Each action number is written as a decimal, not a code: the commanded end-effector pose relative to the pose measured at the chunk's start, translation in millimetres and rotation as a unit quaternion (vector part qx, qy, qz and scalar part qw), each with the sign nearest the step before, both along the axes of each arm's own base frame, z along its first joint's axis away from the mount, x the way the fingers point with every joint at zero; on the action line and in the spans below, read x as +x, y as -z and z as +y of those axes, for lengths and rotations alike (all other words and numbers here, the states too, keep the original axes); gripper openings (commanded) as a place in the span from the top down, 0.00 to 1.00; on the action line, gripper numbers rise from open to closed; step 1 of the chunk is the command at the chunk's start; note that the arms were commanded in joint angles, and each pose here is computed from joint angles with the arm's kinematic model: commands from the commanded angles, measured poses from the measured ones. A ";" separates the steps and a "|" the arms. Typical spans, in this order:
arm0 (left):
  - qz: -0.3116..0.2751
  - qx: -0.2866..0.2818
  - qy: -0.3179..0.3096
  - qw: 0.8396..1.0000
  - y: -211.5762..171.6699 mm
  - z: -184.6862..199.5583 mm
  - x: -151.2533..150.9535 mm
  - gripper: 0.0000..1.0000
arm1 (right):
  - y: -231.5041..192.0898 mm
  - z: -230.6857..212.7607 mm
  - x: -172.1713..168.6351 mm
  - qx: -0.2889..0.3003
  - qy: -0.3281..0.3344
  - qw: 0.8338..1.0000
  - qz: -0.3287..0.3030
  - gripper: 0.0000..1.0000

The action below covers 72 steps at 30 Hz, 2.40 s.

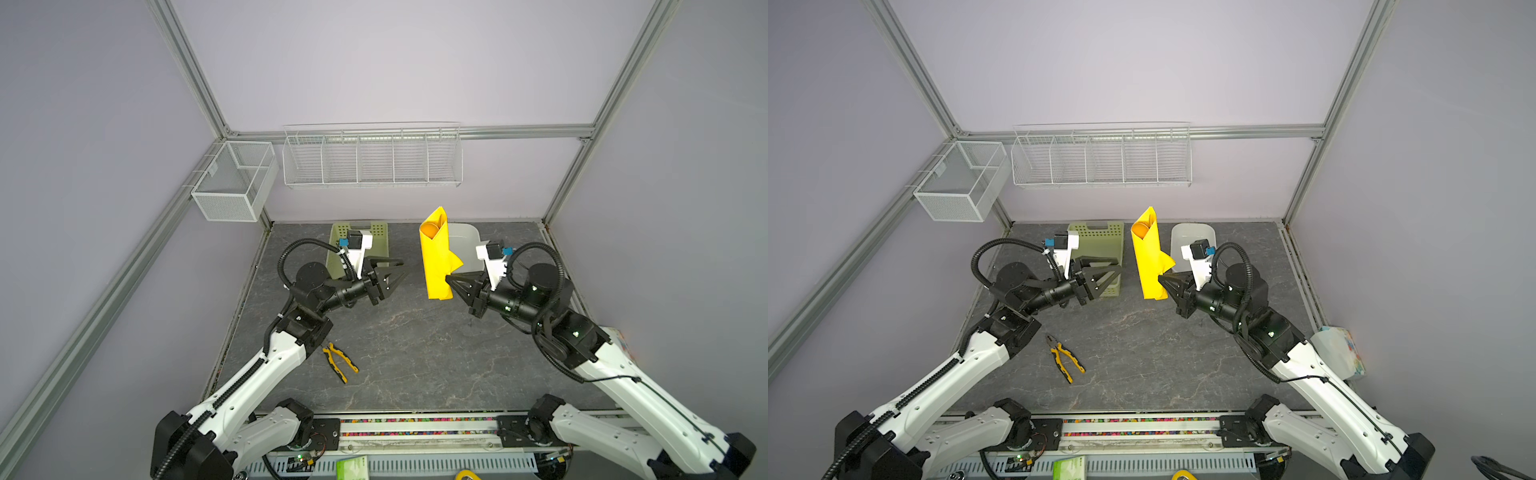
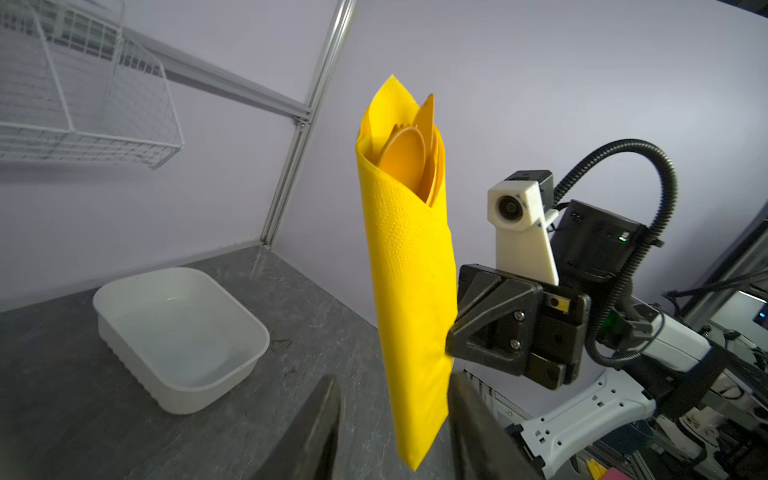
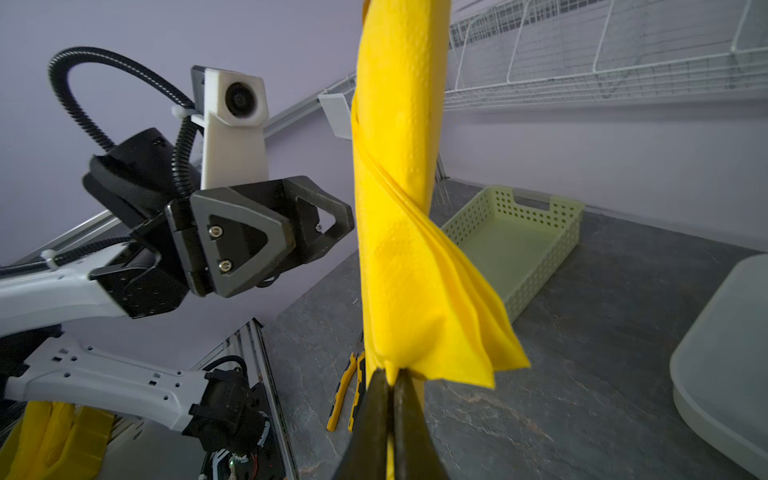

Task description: Place the utensils on the paper napkin and roll it up

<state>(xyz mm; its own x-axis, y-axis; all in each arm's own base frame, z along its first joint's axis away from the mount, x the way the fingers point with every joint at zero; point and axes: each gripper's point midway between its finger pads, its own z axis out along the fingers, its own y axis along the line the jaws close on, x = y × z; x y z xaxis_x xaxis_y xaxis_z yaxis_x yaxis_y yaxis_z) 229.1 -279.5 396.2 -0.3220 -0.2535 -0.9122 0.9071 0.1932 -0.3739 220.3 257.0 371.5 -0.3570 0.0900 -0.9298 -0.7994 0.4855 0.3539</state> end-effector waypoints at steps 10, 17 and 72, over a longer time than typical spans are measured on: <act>-0.097 -0.051 0.155 0.982 -60.9 -32.9 -58.2 0.47 | -60.7 15.7 -43.6 0.066 -0.117 0.986 -0.103 0.93; -0.084 -0.047 0.148 0.984 -62.5 -40.7 -52.1 0.50 | -60.5 20.7 -49.6 0.065 -0.136 0.984 -0.101 0.93; -0.095 -0.011 0.178 0.979 -67.1 -37.7 -69.6 0.85 | -49.0 18.2 -64.2 0.026 -0.160 0.982 -0.095 0.85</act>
